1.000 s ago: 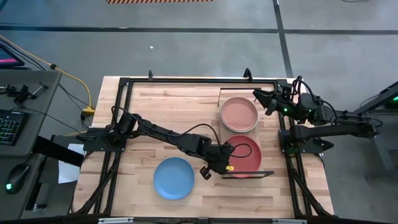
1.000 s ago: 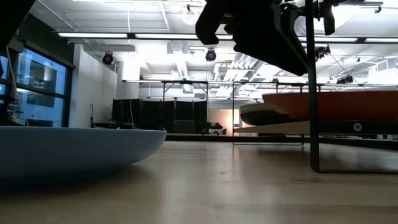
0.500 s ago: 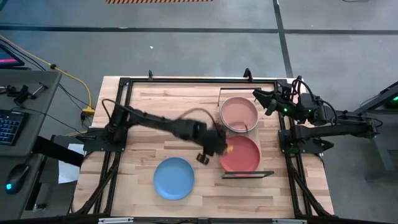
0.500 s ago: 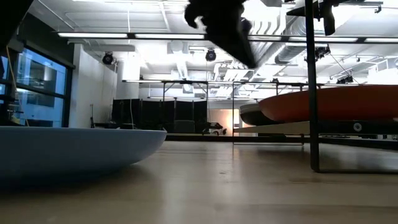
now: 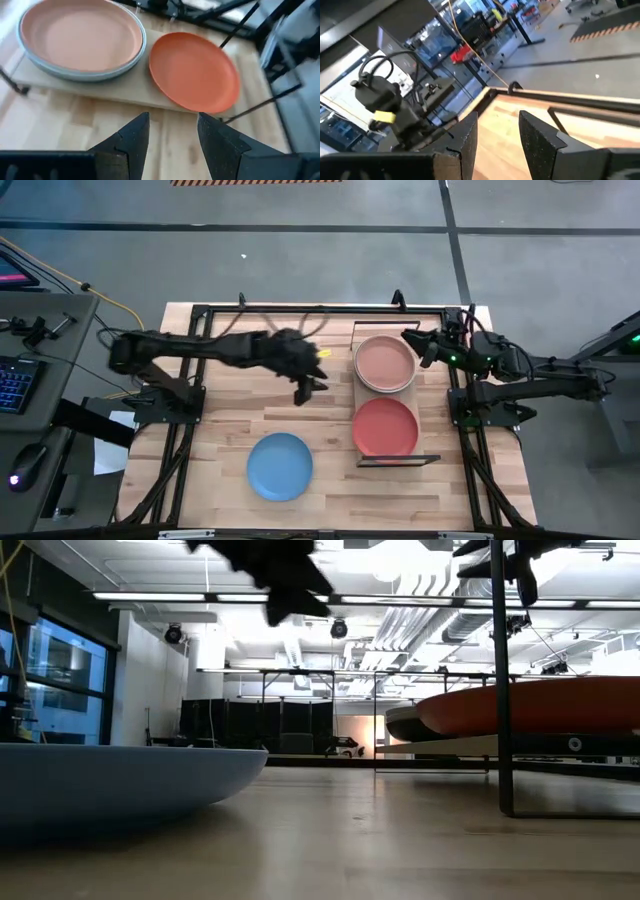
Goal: Place and stack plates onto a shelf
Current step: Stack the blue plate on top of the orange plate
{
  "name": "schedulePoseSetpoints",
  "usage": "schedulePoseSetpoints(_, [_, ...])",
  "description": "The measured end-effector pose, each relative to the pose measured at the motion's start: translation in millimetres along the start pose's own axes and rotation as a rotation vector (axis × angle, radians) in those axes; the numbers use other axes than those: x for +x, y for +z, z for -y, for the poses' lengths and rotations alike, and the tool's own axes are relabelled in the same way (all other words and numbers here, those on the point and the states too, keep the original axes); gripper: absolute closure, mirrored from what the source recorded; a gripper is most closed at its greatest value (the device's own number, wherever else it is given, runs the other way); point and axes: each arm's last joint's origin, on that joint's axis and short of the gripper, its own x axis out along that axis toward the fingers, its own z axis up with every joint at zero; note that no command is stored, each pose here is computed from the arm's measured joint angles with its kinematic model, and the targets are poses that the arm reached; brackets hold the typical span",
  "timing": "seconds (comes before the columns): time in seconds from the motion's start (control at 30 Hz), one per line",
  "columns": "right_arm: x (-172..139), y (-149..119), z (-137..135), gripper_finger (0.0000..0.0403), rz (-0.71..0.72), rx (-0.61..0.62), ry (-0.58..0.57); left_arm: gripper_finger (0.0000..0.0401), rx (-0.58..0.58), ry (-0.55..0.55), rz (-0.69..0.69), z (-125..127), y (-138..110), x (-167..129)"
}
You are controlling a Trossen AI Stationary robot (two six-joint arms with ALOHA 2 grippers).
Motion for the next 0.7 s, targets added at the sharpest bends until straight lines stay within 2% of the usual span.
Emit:
schedulePoseSetpoints(0.17, [6.1,-6.0,-0.2,0.0277,-0.055,0.008,0.001,0.0244,-0.121,-0.046,0.085,18.8,-37.1,-27.5])
schedulePoseSetpoints(0.4, [12.8,-11.5,-0.8,0.0277,-0.097,-0.004,0.001,0.0244,-0.166,0.005,0.07,42.1,-75.6,-44.9])
schedulePoseSetpoints(0.6, [14.0,-12.9,-1.1,0.0277,-0.115,0.0,0.009,0.0244,-0.237,0.089,-0.129,52.7,-101.9,-42.8])
schedulePoseSetpoints(0.7, [14.0,-13.7,-0.3,0.0277,-0.124,0.006,0.001,0.0244,-0.236,0.115,-0.246,59.6,-116.6,-41.6])
